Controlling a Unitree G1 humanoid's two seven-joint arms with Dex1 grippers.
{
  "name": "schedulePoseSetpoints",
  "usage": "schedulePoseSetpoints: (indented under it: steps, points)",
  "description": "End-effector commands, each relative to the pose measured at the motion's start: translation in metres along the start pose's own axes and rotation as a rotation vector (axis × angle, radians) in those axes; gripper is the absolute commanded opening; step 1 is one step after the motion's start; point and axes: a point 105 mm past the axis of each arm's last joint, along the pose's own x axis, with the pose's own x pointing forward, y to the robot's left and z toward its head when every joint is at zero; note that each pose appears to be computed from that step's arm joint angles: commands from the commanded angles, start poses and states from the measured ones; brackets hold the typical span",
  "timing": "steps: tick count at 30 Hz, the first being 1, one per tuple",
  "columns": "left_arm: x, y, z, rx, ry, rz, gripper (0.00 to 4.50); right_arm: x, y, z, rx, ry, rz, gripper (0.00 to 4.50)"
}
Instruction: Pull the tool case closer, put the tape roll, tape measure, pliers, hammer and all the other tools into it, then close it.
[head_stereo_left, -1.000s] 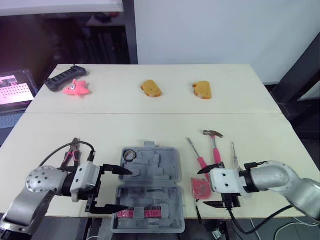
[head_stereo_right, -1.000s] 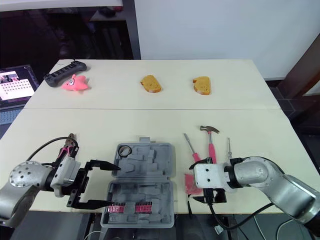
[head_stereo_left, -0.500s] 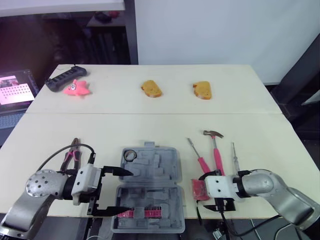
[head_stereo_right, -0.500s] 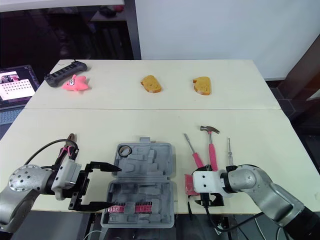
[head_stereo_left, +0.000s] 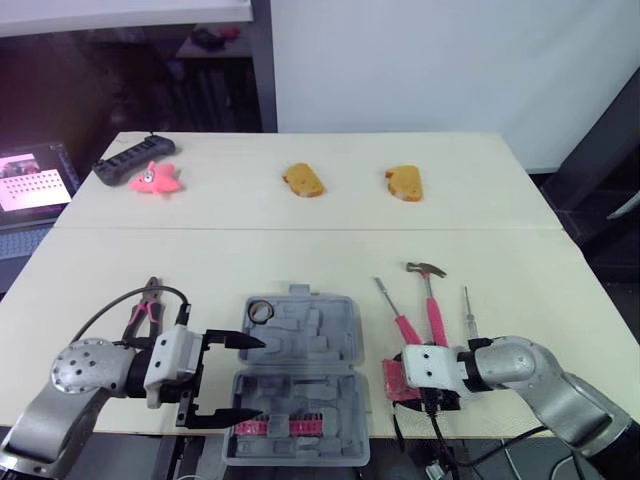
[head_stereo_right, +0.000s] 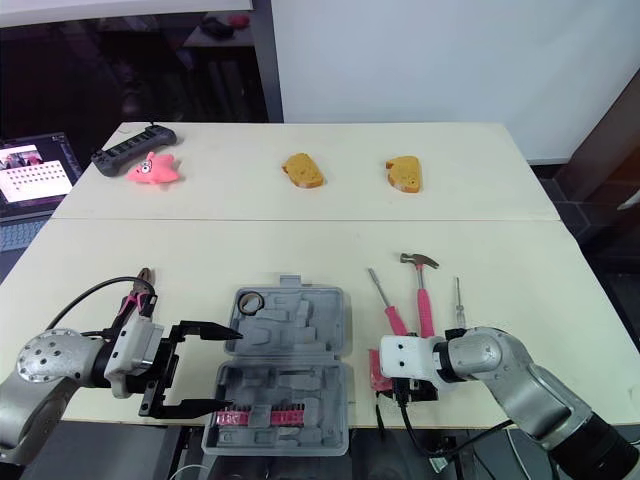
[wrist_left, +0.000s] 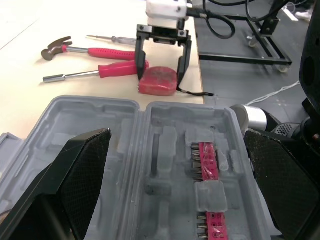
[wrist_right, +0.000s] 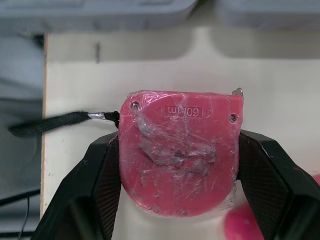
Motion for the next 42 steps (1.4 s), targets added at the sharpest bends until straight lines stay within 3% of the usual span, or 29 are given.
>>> schedulePoseSetpoints:
  steps: [1, 6, 10, 21, 42]
  points:
    - [-0.005, 0.003, 0.004, 0.032, 0.019, 0.021, 4.50, -0.028, -0.022, 0.046, -0.070, -0.097, -0.032, 2.83]
    - [-0.012, 0.013, -0.004, 0.023, 0.034, 0.081, 4.50, -0.040, -0.050, 0.097, -0.056, -0.122, -0.009, 2.83]
    - [-0.018, 0.028, -0.006, 0.034, 0.040, 0.139, 4.50, -0.011, -0.074, 0.119, -0.087, -0.043, -0.034, 2.83]
    - [-0.023, 0.040, -0.008, 0.049, 0.054, 0.193, 4.50, 0.027, -0.084, 0.116, -0.128, 0.108, -0.004, 2.83]
    - [-0.014, 0.034, -0.001, 0.025, 0.049, 0.197, 4.50, 0.054, -0.088, 0.112, -0.246, 0.175, -0.007, 2.83]
